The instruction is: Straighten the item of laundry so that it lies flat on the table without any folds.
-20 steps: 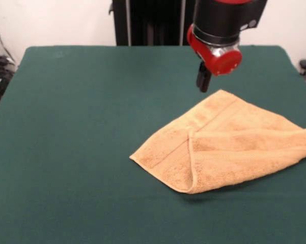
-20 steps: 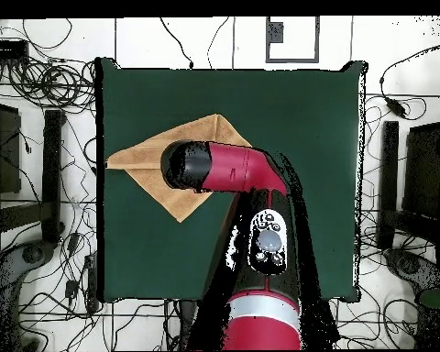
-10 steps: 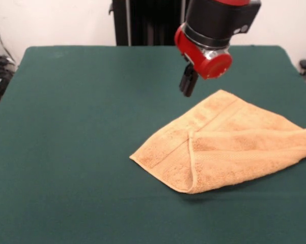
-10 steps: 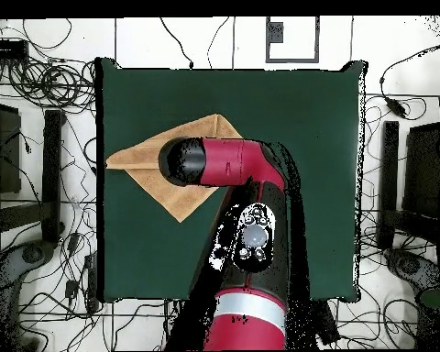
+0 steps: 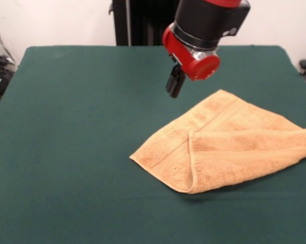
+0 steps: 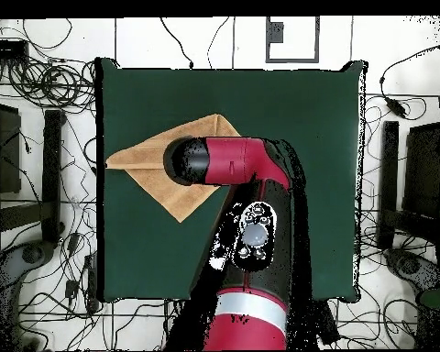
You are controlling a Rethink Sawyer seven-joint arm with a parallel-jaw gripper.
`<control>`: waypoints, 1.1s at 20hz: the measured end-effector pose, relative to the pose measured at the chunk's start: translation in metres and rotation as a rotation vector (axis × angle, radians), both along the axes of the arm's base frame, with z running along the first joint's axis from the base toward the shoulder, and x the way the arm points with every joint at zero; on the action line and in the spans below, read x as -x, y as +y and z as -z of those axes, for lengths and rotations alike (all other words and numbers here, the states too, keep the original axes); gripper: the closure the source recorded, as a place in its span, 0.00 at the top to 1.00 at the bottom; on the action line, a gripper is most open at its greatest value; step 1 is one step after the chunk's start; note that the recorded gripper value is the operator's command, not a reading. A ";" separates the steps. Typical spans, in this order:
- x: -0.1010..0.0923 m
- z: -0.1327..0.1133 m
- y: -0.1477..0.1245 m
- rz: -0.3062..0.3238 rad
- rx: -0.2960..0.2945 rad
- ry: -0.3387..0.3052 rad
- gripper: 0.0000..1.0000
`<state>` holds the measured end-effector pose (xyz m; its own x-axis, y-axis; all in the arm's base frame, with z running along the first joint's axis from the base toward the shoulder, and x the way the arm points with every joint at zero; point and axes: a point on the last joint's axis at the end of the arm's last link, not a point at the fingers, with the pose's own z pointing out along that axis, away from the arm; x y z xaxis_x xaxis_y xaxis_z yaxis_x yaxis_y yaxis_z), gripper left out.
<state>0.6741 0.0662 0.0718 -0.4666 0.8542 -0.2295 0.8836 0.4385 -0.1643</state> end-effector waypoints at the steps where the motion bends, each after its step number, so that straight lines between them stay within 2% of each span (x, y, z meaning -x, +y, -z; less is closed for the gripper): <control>1: 0.000 0.000 -0.001 0.001 0.003 0.000 0.00; 22: 0.001 -0.003 -0.008 0.006 0.016 -0.002 0.00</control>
<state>0.6736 0.0579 0.0745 -0.4608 0.8533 -0.2440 0.8866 0.4301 -0.1700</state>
